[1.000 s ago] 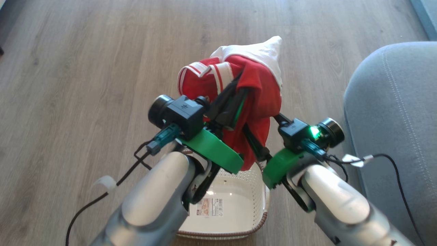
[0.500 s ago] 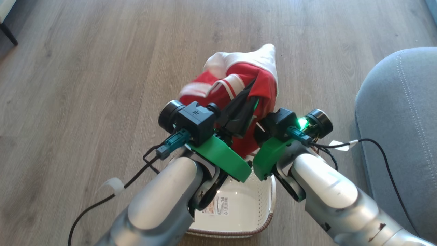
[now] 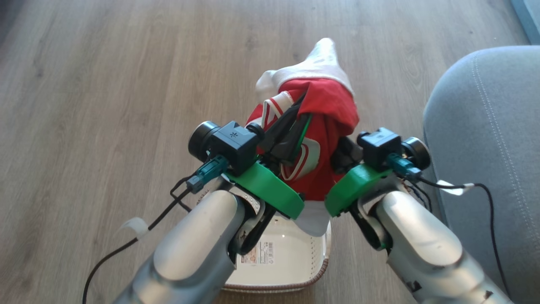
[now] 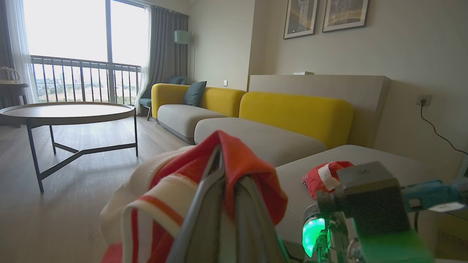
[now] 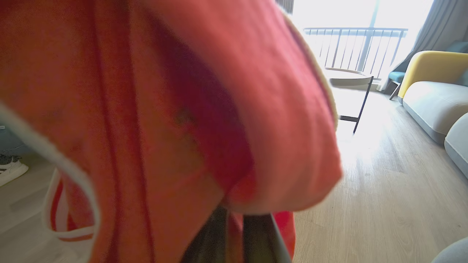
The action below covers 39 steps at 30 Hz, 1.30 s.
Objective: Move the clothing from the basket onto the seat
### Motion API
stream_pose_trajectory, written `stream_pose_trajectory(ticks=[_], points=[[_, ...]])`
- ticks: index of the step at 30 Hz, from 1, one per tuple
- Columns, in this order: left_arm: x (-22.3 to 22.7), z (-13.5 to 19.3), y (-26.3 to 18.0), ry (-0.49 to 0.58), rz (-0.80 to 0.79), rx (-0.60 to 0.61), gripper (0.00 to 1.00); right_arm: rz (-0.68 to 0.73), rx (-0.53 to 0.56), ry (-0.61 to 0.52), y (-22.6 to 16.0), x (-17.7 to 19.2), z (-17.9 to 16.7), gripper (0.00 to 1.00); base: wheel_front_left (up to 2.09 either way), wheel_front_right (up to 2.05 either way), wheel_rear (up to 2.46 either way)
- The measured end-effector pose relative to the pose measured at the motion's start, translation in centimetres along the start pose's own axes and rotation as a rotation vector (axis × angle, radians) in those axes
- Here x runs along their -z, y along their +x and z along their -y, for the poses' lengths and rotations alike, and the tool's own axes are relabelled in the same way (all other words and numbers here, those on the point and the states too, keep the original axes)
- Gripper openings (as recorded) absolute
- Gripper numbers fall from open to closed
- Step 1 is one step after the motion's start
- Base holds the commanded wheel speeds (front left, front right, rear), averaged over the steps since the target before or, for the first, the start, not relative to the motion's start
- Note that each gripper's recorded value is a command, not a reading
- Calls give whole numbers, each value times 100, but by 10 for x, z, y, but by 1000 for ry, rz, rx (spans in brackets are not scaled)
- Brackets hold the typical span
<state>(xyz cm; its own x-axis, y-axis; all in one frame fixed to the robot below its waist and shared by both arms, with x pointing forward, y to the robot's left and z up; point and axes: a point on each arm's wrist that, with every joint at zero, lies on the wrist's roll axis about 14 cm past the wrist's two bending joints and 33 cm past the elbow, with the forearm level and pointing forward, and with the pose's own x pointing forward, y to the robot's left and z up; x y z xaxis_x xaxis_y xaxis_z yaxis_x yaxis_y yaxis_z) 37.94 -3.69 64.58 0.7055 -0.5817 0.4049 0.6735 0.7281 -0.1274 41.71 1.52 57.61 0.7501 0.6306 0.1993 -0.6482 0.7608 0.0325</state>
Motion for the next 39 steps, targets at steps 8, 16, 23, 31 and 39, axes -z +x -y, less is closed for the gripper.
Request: stream_pose_trajectory(ticks=[8,16,23,31,39], points=[[9,1,4,-8,-16,9,100,77,112,28,-14,-20,32,0,0,0,0],[26,0,7,-11,-56,18,100,118,222,25,-38,-30,60,0,0,0,0],[49,6,8,-29,-108,40,100,169,324,-5,-62,-50,87,0,0,0,0],[81,24,14,-67,-179,105,100,211,463,-49,-106,-71,118,0,0,0,0],[115,51,16,-93,-263,200,100,245,577,-83,-147,-89,137,0,0,0,0]])
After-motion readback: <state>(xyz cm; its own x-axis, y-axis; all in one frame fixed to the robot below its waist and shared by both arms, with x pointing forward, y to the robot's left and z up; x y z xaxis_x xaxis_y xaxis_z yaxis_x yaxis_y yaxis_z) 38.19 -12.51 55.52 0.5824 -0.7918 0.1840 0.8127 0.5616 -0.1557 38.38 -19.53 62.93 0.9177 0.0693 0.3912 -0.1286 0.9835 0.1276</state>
